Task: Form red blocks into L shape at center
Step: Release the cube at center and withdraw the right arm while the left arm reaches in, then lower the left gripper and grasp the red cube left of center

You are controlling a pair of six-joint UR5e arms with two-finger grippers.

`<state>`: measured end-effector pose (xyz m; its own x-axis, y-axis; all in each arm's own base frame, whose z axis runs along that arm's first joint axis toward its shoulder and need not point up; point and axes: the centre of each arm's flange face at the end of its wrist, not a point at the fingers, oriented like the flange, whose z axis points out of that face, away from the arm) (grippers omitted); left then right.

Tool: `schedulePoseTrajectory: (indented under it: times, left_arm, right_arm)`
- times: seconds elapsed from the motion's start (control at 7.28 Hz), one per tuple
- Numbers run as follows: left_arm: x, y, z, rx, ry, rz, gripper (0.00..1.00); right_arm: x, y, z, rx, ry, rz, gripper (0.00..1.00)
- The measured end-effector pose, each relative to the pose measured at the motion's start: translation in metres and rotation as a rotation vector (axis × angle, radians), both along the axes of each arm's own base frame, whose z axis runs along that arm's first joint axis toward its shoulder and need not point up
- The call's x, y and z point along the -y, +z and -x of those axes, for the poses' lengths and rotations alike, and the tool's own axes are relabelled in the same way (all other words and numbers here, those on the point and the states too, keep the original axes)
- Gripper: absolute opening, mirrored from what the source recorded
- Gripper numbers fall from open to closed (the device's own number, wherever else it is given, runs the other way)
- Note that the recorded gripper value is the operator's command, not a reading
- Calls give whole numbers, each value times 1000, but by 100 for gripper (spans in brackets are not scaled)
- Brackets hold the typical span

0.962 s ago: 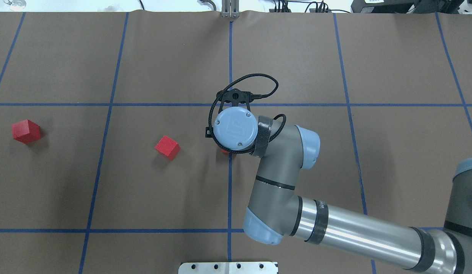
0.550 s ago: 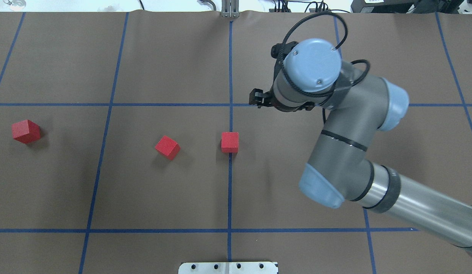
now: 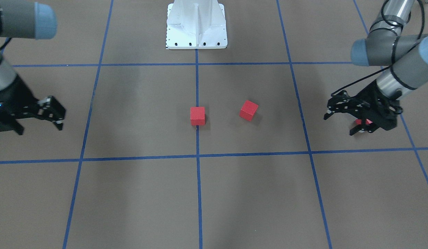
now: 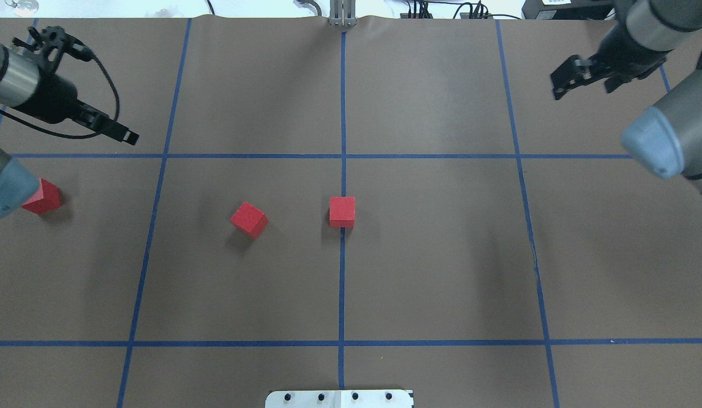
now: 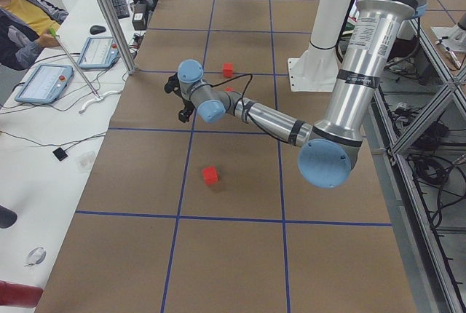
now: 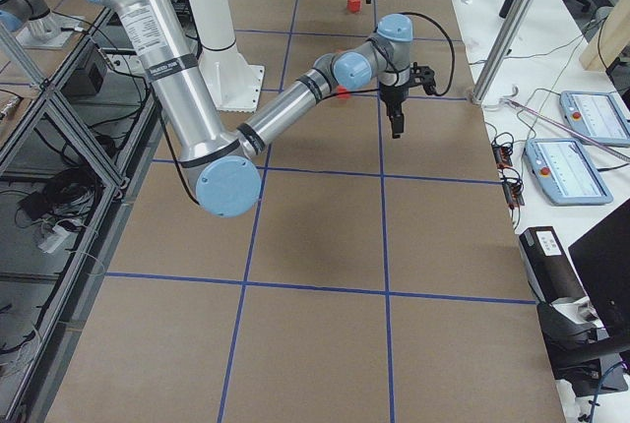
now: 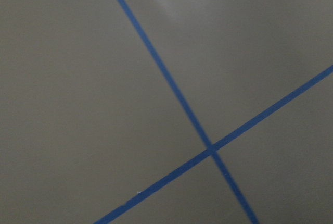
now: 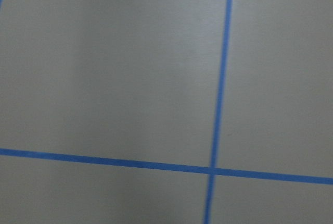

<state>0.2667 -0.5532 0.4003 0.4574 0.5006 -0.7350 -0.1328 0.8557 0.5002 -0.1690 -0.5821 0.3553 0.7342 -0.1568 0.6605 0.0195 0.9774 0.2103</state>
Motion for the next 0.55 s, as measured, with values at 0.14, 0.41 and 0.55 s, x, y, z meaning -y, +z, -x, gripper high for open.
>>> schedulePoseTrajectory:
  times: [0.14, 0.41, 0.55]
  left_arm:
    - [-10, -17, -39, 1, -8, 29, 100]
    - [-29, -46, -93, 24, 3, 58, 100]
    - [-41, -65, -115, 64, 4, 65, 100]
  right_arm:
    - [9, 58, -64, -2, -60, -5, 99]
    - [-16, 171, -167, -7, -142, -9, 100]
    - [-38, 208, -194, -9, -155, -7, 100]
